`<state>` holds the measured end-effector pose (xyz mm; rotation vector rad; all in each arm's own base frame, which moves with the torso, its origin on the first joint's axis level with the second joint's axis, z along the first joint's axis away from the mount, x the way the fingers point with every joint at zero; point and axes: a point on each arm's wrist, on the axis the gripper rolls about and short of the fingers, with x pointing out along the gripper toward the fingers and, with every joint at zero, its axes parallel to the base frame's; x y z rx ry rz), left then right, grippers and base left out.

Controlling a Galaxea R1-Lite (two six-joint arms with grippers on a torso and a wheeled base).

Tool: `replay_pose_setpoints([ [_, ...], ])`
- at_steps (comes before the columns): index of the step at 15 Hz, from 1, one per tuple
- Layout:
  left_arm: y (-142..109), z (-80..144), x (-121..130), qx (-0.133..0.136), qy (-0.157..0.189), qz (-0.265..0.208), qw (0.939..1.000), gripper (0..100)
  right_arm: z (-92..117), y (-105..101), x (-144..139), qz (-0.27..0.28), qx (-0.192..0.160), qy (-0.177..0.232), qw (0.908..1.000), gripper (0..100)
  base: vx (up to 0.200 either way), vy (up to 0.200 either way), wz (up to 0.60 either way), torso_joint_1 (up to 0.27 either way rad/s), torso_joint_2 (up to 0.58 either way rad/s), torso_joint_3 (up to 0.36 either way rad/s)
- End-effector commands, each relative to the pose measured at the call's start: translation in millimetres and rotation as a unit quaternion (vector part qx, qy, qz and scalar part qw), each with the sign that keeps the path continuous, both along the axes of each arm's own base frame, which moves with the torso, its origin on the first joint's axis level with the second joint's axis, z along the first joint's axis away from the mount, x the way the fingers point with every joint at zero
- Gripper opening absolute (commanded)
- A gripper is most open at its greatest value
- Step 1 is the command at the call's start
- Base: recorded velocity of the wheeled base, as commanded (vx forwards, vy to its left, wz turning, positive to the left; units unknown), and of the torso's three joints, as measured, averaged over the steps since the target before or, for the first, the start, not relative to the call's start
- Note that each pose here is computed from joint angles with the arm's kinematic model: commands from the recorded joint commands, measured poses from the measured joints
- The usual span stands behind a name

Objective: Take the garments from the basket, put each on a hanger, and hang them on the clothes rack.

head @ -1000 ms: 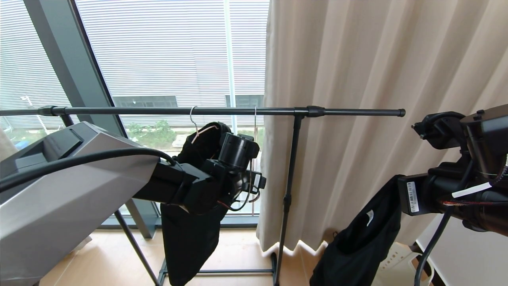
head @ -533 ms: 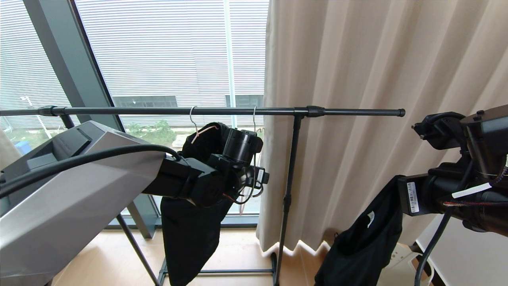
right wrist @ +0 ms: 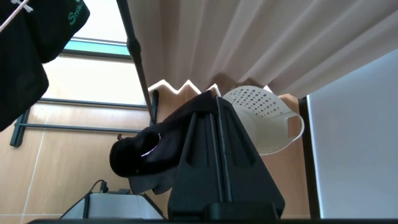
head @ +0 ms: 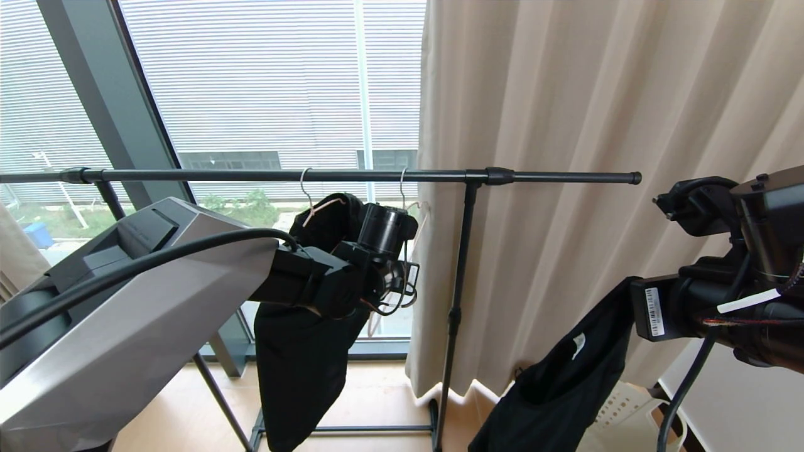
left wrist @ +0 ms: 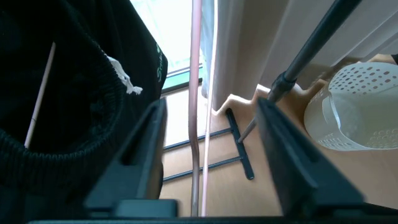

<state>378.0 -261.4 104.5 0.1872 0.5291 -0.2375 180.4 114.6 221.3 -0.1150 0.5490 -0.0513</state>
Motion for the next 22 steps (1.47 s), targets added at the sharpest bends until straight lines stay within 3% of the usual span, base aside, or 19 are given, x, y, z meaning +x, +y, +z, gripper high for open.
replay_pose_setpoints([
  [1,0,-1,0,0.001,0.001,0.000,1.0000,0,0,0,0,0.000,0.000,0.000,1.0000,0,0.000,0.000,0.00,0.000,0.00,0.000],
  [6,1,4,1,-0.004,-0.006,0.002,1.0000,0,0,0,0,0.000,0.000,0.000,1.0000,0,0.000,0.000,0.00,0.000,0.00,0.000],
  [10,5,32,-6,-0.021,-0.029,-0.001,0.9993,0,0,0,0,0.000,0.000,0.000,1.0000,0,0.000,0.000,0.00,0.000,0.00,0.000],
  [16,13,39,-22,-0.017,-0.024,-0.004,0.9995,0,-1,0,0,0.000,0.000,0.001,1.0000,0,0.000,0.000,0.00,0.000,0.00,0.000],
  [20,28,56,-59,-0.015,-0.020,-0.016,0.9996,0,-1,1,1,0.001,-0.001,0.002,1.0000,0,0.000,0.000,0.00,0.000,0.00,0.000],
  [22,45,69,-93,-0.020,-0.028,-0.025,0.9991,0,-2,0,0,0.000,-0.002,0.003,1.0000,0,0.000,0.000,0.00,0.000,0.00,0.000],
])
